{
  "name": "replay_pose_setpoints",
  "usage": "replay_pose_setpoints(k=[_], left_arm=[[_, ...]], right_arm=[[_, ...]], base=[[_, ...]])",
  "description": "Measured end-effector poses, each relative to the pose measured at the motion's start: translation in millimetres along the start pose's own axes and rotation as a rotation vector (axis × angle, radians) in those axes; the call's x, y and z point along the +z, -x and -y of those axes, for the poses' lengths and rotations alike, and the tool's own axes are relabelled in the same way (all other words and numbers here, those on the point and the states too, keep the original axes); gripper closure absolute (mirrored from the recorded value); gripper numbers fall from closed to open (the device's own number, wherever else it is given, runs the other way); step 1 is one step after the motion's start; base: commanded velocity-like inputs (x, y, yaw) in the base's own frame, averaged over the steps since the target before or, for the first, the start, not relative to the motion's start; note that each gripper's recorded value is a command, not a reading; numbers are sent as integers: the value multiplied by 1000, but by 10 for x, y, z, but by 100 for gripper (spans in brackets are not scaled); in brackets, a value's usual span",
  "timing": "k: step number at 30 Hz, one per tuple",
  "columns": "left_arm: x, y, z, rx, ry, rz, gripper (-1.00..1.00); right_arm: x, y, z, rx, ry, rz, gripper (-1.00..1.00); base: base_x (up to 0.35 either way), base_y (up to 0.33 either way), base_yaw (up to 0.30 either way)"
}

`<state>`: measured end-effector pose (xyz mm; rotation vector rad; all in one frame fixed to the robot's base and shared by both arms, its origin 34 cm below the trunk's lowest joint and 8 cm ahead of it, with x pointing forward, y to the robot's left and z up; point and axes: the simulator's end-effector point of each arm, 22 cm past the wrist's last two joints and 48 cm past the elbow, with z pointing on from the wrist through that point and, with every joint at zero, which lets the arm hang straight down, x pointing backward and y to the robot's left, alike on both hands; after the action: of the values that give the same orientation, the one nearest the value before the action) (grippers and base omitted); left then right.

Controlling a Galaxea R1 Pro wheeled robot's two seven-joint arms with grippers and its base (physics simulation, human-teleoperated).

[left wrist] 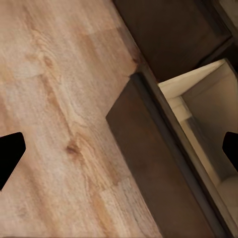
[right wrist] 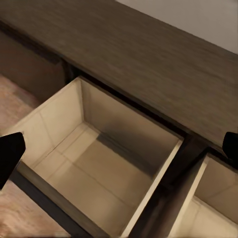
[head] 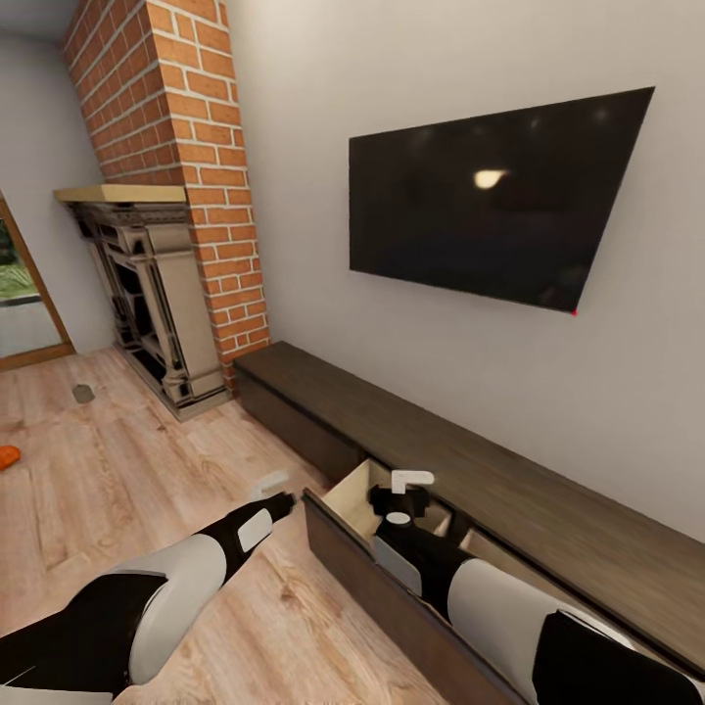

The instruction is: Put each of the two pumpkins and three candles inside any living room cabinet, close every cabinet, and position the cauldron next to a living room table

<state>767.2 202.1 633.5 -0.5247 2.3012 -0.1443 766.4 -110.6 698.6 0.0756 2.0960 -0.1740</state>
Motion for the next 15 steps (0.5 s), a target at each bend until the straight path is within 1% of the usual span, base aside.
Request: replay_pose_setpoints(k=[15], left_arm=[[68,-106,-21,2,4,-20,-100]], right_arm=[[43,-116,-30,-12,4,-17,-100]], base=[[0,0,186]])
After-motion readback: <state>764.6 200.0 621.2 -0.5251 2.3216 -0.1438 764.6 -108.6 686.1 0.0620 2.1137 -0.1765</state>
